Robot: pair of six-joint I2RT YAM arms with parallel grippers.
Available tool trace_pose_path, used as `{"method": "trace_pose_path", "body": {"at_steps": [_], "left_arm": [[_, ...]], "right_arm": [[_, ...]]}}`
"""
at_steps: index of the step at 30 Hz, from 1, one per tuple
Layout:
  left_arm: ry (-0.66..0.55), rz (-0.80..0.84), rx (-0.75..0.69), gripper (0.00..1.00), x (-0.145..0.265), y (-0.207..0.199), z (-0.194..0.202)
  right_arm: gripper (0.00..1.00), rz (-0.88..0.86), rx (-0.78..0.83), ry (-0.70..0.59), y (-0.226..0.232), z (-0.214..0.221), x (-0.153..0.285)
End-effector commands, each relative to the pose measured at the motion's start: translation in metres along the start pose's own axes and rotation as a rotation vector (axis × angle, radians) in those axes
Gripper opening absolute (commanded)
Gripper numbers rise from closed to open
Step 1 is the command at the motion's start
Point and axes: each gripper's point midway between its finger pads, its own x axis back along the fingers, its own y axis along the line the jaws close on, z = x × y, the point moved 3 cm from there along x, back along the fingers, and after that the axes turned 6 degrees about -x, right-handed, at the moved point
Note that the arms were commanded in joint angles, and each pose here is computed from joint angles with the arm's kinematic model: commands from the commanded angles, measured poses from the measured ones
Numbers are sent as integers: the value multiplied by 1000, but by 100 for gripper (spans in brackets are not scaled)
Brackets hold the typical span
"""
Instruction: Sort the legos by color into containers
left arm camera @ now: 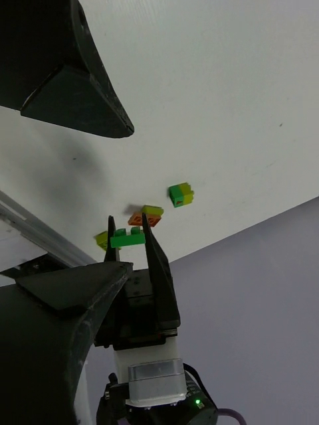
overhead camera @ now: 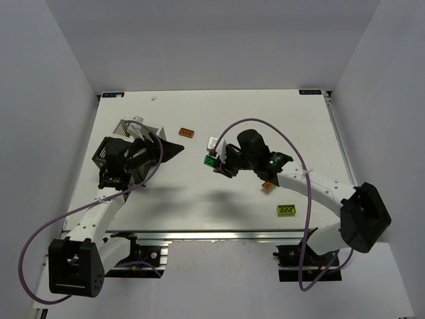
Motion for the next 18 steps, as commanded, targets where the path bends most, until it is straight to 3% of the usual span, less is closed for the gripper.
{"method": "trace_pose_path", "body": {"at_steps": [1,11,18], "left_arm": [[54,93,0,84,-5,-16,12],[160,101,13,83,-17,-15,37],[220,111,35,72,-21,-14,50]], "right_arm": [[5,59,79,-84,-7,-35,-3],[5,1,101,-133,18,-64,-29],[6,23,112,-167,18,-79,-30]]}}
